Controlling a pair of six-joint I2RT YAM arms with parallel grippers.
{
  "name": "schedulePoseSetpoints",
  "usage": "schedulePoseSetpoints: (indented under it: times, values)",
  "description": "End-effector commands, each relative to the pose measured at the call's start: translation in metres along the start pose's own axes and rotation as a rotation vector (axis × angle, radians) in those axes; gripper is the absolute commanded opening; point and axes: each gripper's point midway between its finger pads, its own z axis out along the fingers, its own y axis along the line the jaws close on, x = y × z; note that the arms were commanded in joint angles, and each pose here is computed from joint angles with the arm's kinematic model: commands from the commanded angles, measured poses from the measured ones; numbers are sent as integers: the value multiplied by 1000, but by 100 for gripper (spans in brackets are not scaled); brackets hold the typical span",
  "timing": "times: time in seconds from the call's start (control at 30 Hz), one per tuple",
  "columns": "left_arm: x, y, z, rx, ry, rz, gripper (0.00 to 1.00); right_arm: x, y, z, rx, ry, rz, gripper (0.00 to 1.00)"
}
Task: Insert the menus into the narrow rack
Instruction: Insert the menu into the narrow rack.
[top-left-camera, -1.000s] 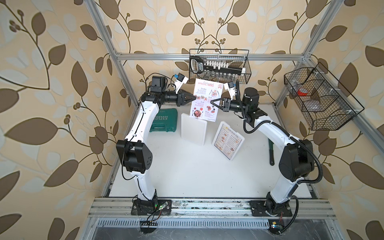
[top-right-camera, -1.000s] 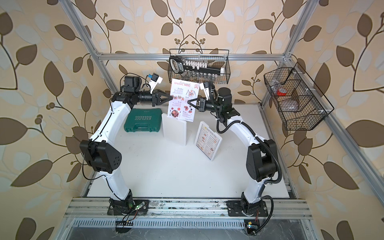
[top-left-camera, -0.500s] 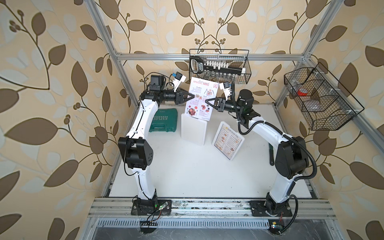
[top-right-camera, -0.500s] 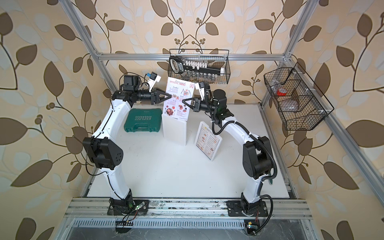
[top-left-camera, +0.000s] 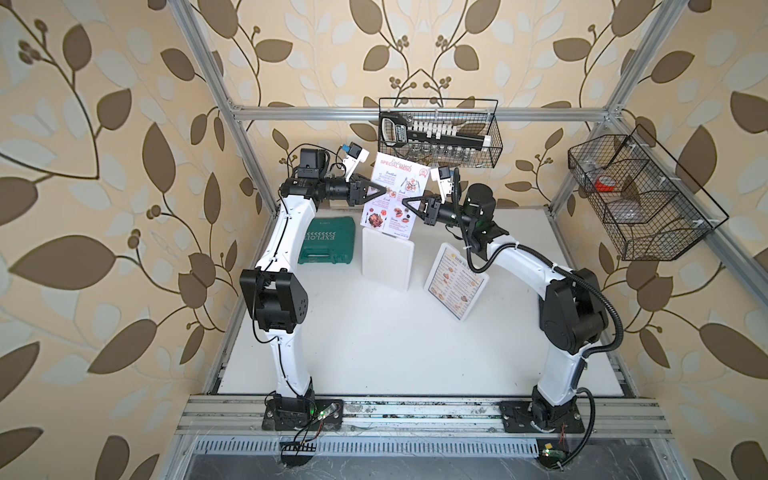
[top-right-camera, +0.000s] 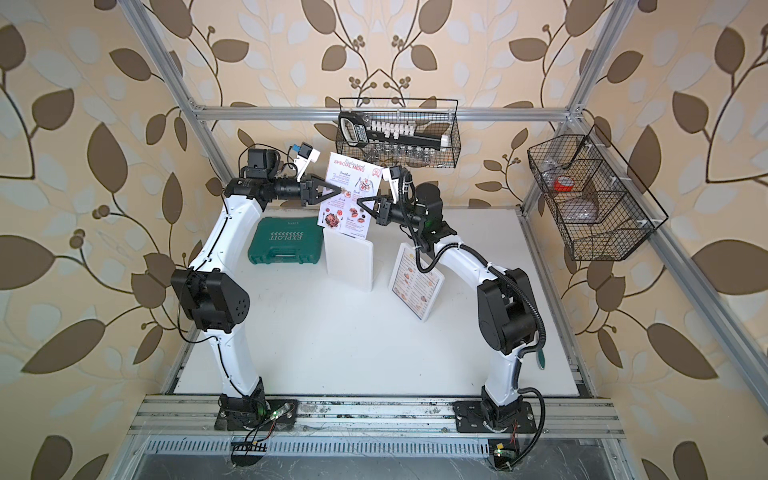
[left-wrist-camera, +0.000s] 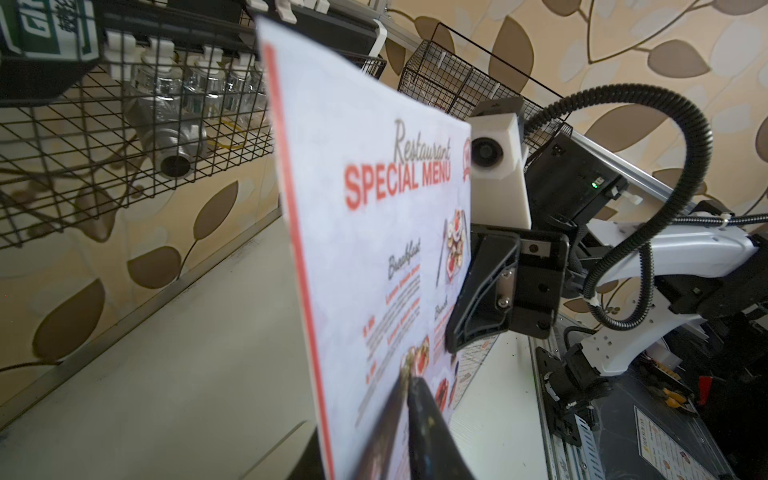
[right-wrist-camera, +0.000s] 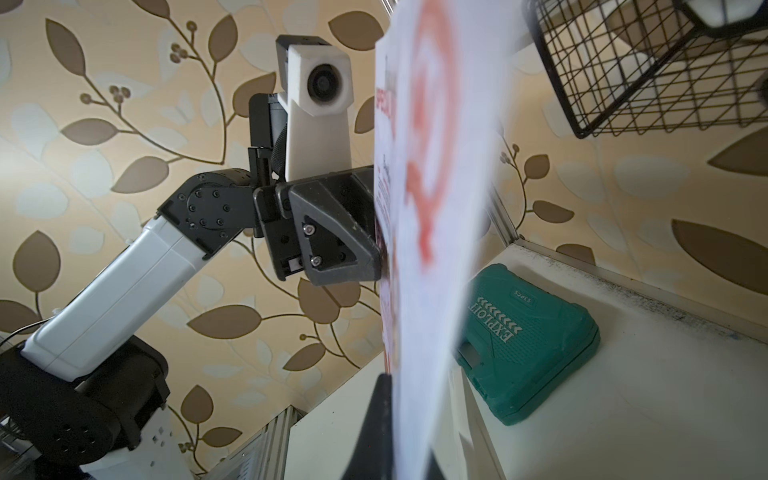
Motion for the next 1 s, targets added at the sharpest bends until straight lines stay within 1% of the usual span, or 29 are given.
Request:
schedulePoseSetpoints:
  times: [0.0,0.33,0.97]
  values:
    - [-15,-7,-12,17,-27,60,24,-9,0,8,16,-45,-62,0]
    - [-12,6,-14,-1,-26,46,23,-3,-6,21,55,-71,-97,0]
    - [-4,16,-13,-37,-12,23,22,2,-15,34,118,-110,-96,0]
